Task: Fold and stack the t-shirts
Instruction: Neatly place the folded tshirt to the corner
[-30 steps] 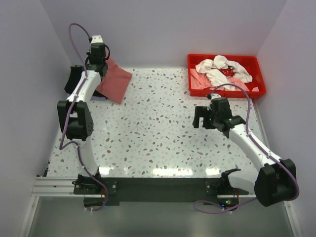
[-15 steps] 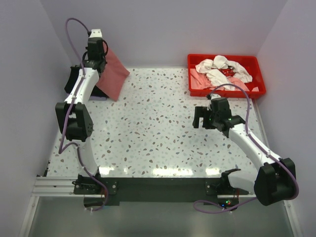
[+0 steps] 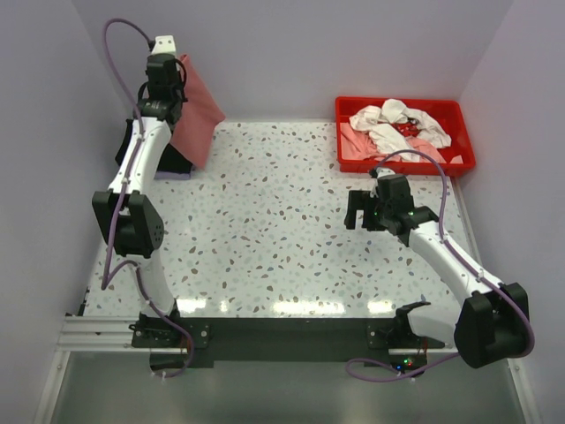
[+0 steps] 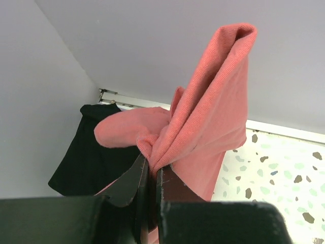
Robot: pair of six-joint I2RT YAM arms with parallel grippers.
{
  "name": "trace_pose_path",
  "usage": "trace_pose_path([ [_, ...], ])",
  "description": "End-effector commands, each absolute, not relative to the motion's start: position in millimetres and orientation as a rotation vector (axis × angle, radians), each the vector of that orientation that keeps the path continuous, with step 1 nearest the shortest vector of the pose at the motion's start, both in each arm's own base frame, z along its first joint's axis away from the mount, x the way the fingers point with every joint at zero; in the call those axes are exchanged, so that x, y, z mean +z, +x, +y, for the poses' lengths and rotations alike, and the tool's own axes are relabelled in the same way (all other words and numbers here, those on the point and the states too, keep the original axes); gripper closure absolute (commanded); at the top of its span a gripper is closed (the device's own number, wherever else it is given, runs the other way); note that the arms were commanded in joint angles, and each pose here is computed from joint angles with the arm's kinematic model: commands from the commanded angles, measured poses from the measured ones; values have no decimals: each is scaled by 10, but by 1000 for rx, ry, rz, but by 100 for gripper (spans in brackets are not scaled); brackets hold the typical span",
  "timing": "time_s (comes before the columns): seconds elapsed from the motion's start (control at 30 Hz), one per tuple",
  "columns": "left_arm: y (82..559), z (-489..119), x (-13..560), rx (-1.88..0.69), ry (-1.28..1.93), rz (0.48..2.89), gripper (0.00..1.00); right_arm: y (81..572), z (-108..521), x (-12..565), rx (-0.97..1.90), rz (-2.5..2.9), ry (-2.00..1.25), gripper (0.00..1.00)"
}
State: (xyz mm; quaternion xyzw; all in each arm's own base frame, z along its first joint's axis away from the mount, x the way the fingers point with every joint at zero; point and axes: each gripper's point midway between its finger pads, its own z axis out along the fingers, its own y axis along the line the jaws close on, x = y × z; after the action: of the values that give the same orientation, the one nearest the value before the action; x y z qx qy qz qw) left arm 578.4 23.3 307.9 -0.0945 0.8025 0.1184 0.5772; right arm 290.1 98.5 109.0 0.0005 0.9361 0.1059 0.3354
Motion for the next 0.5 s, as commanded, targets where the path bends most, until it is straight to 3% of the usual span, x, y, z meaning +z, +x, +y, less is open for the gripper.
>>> trace_pose_path([
  [0.0,5679,283,3864,250,-242,1708,100,2974,991,1231,286,2386,-12,1],
  [0.47,5789,450,3743,192,-261,1738,100,2985,981,1230,281,2385,-6,1],
])
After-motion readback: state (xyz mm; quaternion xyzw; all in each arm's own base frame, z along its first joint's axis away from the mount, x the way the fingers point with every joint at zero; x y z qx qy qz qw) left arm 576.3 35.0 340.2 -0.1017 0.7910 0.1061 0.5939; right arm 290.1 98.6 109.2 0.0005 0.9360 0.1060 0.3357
